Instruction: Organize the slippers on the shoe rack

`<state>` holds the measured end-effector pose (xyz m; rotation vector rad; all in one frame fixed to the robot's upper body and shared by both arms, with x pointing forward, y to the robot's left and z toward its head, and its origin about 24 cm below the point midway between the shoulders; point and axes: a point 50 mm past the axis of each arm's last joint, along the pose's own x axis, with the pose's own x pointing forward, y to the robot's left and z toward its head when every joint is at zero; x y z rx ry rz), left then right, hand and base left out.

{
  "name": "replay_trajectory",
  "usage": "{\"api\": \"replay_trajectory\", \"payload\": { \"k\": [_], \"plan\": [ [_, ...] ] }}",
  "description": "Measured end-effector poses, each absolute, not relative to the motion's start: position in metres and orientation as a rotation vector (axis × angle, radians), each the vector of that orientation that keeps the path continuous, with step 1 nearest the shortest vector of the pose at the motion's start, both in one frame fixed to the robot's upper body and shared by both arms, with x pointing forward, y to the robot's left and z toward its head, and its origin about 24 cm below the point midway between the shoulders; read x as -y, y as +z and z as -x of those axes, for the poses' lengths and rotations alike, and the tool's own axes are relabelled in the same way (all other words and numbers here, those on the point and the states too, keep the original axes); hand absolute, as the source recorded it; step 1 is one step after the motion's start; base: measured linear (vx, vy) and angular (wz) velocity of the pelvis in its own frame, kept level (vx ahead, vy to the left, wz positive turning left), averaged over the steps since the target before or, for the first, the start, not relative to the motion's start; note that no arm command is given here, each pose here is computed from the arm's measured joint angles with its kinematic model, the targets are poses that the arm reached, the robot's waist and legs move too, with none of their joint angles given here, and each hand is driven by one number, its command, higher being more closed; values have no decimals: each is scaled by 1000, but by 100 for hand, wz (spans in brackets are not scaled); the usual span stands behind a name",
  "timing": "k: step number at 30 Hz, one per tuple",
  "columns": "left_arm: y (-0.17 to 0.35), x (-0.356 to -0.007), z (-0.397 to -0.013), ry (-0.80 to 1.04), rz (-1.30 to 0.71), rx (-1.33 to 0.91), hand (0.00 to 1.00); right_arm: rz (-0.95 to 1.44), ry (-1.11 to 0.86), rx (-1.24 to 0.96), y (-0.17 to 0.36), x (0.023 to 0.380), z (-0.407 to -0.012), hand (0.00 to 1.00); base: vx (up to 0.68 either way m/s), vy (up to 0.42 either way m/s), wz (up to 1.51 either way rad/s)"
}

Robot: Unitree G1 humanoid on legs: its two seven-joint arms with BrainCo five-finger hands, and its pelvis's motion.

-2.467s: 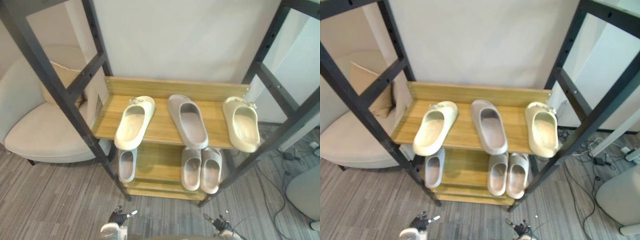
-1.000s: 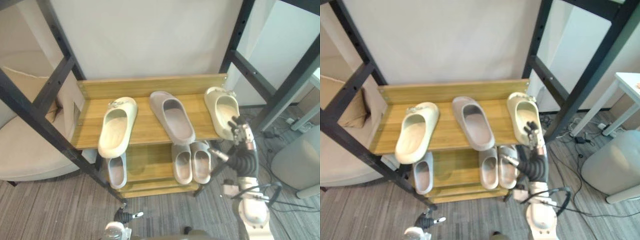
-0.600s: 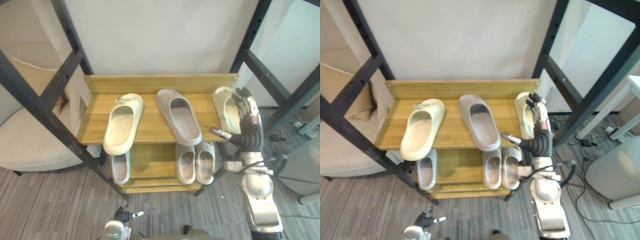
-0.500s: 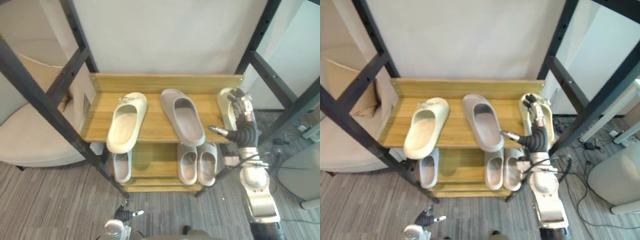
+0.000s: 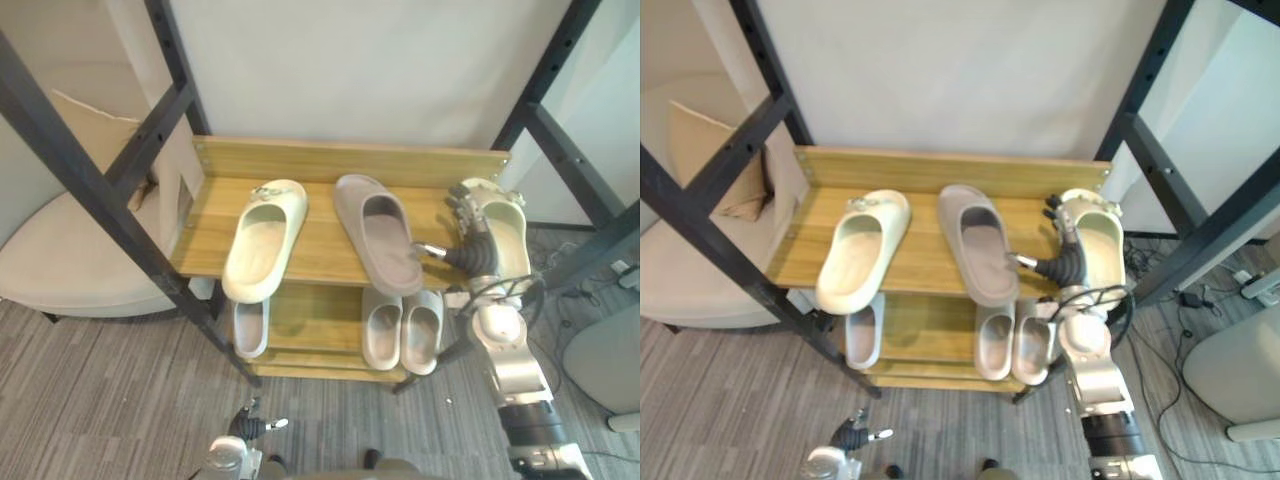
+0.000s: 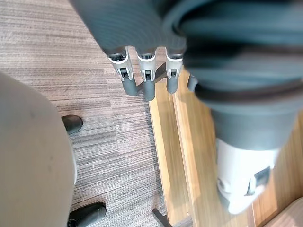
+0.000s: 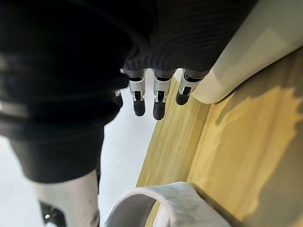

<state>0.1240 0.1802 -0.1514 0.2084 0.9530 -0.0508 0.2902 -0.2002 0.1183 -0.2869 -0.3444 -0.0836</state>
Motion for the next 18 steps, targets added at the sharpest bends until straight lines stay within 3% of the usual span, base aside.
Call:
{"api": "replay_trajectory", "payload": {
  "k": [18],
  "plan": [
    [-150, -184, -125, -27, -194, -947, 0, 318, -79, 326, 131, 209, -316, 0, -14, -12, 4]
  ]
}}
